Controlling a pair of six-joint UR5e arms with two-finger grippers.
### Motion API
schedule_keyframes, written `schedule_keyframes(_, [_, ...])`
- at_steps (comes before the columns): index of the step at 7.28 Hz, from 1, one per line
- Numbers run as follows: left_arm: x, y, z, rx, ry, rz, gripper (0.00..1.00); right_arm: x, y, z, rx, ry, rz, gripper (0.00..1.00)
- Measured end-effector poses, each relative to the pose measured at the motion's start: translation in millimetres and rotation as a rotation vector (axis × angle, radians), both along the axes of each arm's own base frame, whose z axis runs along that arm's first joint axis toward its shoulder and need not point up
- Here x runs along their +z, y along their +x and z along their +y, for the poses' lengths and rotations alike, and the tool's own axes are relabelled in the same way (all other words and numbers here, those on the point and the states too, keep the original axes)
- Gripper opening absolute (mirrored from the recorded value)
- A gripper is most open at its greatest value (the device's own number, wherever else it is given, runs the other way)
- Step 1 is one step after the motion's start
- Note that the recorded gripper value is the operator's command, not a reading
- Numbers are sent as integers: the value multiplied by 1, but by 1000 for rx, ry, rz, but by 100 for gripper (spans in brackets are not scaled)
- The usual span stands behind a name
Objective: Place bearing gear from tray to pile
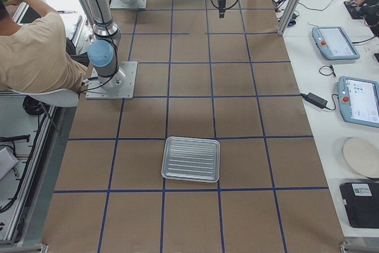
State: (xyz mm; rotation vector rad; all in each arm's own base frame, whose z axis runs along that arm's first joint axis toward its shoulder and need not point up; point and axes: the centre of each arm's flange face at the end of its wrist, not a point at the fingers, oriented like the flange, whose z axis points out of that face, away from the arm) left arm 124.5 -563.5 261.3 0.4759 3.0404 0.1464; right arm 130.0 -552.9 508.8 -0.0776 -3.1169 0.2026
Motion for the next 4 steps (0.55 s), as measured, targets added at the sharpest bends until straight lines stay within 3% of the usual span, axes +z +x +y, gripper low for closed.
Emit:
schedule_keyframes(2, [-34,37,12,-19,-45,29,0,0,0,0,2,-1,0,100])
schedule_keyframes(3, [-46,42,18,-17,-59,37,17,0,0,0,2,-1,0,100])
schedule_keyframes(4, [-54,44,24,-12,-60,45,85,-1,-1,-1,2,-1,1,100])
